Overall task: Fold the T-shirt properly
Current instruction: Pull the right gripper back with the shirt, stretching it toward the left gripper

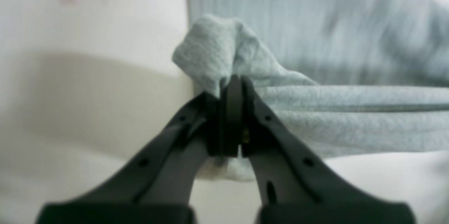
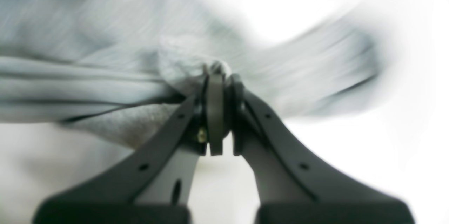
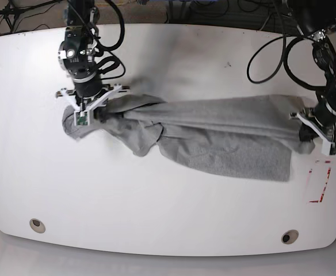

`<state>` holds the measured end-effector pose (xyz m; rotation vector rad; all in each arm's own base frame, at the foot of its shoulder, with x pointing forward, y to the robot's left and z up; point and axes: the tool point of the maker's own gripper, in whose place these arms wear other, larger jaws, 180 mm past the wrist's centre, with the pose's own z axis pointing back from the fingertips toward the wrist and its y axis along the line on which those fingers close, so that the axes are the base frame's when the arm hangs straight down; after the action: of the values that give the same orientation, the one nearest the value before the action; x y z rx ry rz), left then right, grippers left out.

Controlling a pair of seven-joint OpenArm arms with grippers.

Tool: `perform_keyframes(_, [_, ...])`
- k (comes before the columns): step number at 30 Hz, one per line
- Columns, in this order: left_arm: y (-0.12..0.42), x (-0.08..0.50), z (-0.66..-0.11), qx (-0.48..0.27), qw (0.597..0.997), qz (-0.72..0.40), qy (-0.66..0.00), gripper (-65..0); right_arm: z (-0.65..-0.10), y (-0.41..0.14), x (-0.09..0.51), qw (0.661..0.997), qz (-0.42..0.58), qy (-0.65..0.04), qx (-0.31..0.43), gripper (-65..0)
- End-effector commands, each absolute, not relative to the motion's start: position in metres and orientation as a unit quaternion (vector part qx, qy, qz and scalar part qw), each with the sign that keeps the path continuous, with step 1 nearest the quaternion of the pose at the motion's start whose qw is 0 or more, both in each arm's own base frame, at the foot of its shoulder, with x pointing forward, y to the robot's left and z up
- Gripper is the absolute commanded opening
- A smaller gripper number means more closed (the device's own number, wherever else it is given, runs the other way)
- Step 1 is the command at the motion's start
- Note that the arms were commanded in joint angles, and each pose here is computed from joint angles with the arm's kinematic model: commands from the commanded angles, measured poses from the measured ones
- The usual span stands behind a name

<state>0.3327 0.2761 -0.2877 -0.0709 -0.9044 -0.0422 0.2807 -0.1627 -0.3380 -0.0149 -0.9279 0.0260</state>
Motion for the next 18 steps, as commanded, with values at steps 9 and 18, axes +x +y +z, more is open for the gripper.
perform_keyframes(9, [0.289,0.395,-0.179,-0.023,0.824,0.012,-0.566,-65.0,-0.287,-0.204,0.324,0.856,0.063,-0.508,-0.074,-65.0])
perform_keyframes(18, [0.286,0.419,-0.120,-0.027,0.781,0.009,-0.624,-65.0,-0.251,-0.218,0.363,0.828,0.124,-0.538,-0.103,-65.0])
